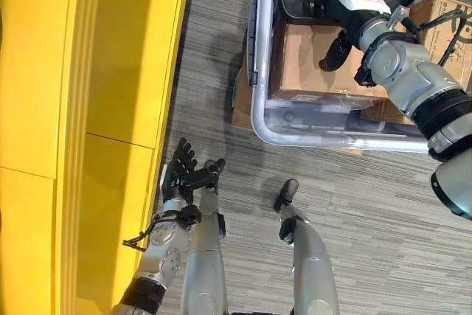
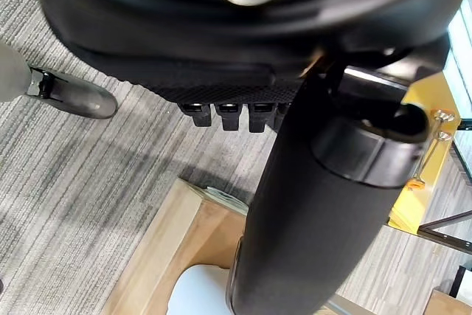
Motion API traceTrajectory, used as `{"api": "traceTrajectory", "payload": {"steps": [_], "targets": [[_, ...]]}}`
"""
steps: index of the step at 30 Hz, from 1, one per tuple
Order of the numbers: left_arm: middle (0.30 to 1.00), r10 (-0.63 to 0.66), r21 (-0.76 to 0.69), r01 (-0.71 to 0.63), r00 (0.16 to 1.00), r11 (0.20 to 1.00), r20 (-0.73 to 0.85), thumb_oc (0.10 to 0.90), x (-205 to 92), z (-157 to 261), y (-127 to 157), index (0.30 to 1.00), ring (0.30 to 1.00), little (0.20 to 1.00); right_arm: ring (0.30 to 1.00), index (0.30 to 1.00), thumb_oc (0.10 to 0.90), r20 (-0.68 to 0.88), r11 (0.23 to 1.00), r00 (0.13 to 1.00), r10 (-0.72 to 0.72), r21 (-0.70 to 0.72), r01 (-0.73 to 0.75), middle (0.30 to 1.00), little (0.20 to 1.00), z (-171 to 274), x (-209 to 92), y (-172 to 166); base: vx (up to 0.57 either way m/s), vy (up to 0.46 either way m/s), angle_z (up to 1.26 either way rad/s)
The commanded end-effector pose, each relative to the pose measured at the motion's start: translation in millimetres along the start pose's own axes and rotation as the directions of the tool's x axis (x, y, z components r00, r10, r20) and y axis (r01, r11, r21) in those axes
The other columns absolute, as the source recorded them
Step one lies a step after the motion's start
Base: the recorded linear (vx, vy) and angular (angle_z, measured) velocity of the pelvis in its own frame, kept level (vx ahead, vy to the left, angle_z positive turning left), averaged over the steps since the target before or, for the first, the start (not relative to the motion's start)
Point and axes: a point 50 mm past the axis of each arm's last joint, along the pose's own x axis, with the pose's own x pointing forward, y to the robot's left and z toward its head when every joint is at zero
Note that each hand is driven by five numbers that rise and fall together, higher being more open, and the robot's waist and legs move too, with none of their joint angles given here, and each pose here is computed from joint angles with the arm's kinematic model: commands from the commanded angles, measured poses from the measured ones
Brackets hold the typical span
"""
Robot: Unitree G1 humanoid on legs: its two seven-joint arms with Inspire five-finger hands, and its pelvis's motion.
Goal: Move parts from the plastic box to the shelf.
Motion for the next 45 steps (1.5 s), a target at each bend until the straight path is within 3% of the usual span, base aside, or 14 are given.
{"api": "traceTrajectory", "payload": {"steps": [1, 7, 28, 29, 45], "targets": [[1.0, -0.02, -0.035, 0.025, 0.988, 0.999, 0.155, 0.9, -7.9, 31.5, 3.5, 1.0, 1.0, 1.0, 1.0, 1.0, 0.9, 0.015, 0.964, 0.975, -0.221, -0.146, 0.221, 1.0, 1.0, 0.8, -5.2, -90.8, 0.09, -0.016, 0.03], [1.0, -0.014, -0.023, 0.019, 0.984, 1.0, 0.176, 0.9, -9.4, 36.3, 6.9, 1.0, 1.0, 1.0, 1.0, 1.0, 0.9, 0.003, 0.951, 0.976, -0.216, -0.228, 0.211, 1.0, 1.0, -3.0, -6.5, -94.8, 0.0, 0.0, 0.0], [1.0, -0.008, -0.045, 0.018, 0.976, 0.999, 0.219, 0.9, -13.9, 44.1, 4.9, 1.0, 1.0, 1.0, 1.0, 1.0, 0.9, -0.104, 0.948, 0.971, -0.216, -0.26, 0.183, 1.0, 1.0, -26.9, -8.3, -92.3, 0.01, -0.003, 0.04], [1.0, -0.008, -0.053, 0.021, 0.975, 0.998, 0.223, 0.9, -13.6, 44.9, 4.0, 1.0, 1.0, 1.0, 0.3, 0.3, 0.4, -0.099, 0.948, 0.972, -0.212, -0.262, 0.18, 0.3, 0.3, -25.9, -7.8, -91.0, -0.01, 0.008, 0.03], [1.0, -0.017, -0.029, 0.023, 0.977, 0.999, 0.212, 0.9, -10.3, 44.1, 5.2, 1.0, 1.0, 1.0, 0.3, 0.3, 0.4, 0.04, 0.966, 0.99, -0.136, -0.218, 0.141, 0.3, 0.3, 0.8, -4.9, -67.0, -0.02, 0.0, 0.01]]}}
